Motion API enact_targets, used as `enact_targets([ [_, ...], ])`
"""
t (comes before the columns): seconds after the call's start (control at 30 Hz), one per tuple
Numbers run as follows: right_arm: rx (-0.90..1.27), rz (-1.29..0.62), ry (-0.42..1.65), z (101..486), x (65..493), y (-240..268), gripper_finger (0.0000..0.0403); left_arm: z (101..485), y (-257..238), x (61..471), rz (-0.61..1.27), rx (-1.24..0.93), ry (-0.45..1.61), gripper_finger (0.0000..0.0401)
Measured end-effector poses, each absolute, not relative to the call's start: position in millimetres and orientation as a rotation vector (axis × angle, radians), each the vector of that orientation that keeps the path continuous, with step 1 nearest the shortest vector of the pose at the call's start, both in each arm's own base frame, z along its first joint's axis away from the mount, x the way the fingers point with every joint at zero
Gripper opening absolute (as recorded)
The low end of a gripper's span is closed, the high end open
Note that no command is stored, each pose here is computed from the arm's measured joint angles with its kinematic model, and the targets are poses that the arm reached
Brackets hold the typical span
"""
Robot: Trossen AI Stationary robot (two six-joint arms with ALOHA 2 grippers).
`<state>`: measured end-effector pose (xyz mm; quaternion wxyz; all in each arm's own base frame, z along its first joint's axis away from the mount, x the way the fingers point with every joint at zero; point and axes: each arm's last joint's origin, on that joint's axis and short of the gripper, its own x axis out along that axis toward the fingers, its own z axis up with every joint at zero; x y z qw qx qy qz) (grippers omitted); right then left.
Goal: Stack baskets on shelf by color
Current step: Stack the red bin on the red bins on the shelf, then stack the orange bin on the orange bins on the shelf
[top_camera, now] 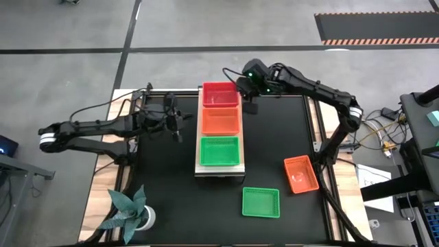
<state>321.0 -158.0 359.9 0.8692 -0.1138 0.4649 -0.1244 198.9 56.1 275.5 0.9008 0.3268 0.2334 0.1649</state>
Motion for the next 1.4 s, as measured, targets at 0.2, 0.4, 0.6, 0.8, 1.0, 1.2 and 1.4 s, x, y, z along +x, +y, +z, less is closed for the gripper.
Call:
enact_targets([
  [0.2,-0.185,-0.287,1.027,346.9,320.4,-173.7,0.0021,272.8,57.7,205.0,0.335,0.696,0.491,0.0000],
  [0.4,-0.177,-0.264,1.058,334.3,328.3,-176.8,0.0009,272.8,58.0,205.9,0.336,0.701,0.488,0.0000],
  [0.6,-0.167,-0.259,1.060,332.2,329.8,-176.7,0.0009,272.9,58.0,205.9,0.337,0.700,0.487,0.0000],
  [0.8,-0.127,-0.211,1.034,332.2,330.6,-175.0,0.0009,272.9,58.0,205.9,0.336,0.700,0.488,0.0000],
  [1.0,-0.122,-0.217,1.027,332.6,331.1,-175.3,0.0009,272.8,58.0,206.0,0.336,0.700,0.488,0.0000],
  [1.2,-0.118,-0.223,1.039,334.4,328.2,-174.0,0.0009,272.8,58.0,206.0,0.337,0.698,0.488,0.0000],
  [1.4,-0.082,-0.249,1.052,345.4,318.7,-161.5,0.0009,272.8,57.7,206.0,0.342,0.669,0.481,0.0000],
])
